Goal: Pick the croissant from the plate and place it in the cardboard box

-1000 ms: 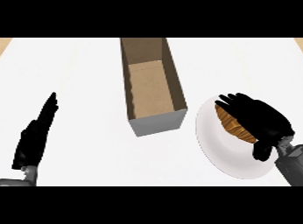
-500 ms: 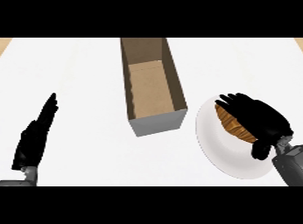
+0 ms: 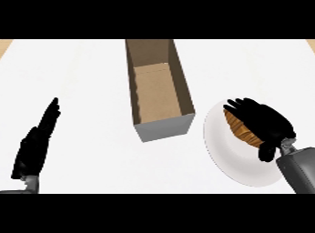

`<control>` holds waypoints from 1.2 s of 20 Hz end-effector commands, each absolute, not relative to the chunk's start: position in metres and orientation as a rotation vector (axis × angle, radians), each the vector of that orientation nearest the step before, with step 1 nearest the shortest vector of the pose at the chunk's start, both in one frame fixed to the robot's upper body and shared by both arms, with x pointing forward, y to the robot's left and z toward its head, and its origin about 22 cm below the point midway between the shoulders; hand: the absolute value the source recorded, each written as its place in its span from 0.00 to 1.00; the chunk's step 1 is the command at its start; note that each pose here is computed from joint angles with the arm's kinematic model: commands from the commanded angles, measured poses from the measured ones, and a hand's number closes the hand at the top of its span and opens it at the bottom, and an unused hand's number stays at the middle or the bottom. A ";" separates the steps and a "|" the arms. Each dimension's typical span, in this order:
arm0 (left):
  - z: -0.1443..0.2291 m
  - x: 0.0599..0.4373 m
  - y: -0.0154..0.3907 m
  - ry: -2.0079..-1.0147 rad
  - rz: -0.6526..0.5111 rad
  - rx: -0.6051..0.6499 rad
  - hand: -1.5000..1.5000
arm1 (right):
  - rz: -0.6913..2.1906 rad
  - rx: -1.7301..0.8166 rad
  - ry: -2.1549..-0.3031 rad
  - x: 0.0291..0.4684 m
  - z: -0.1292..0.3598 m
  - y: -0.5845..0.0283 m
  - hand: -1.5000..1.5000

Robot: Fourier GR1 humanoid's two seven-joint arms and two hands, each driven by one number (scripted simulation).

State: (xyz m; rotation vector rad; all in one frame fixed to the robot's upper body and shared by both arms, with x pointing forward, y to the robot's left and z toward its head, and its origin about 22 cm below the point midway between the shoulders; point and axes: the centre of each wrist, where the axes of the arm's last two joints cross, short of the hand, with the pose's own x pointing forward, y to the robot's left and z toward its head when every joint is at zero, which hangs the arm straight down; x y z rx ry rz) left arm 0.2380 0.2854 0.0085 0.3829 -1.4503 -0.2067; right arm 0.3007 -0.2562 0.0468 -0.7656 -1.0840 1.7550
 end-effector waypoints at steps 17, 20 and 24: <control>0.011 0.256 0.273 -1.456 -0.205 0.401 0.50 | 1.628 -1.010 -1.220 0.296 0.035 -0.240 1.00; 0.004 0.236 0.296 -1.409 -0.168 0.421 0.50 | 1.247 -1.046 -0.978 0.278 0.016 -0.254 1.00; 0.001 0.226 0.299 -1.412 -0.159 0.435 0.50 | 0.918 -1.118 -0.795 0.248 0.004 -0.246 1.00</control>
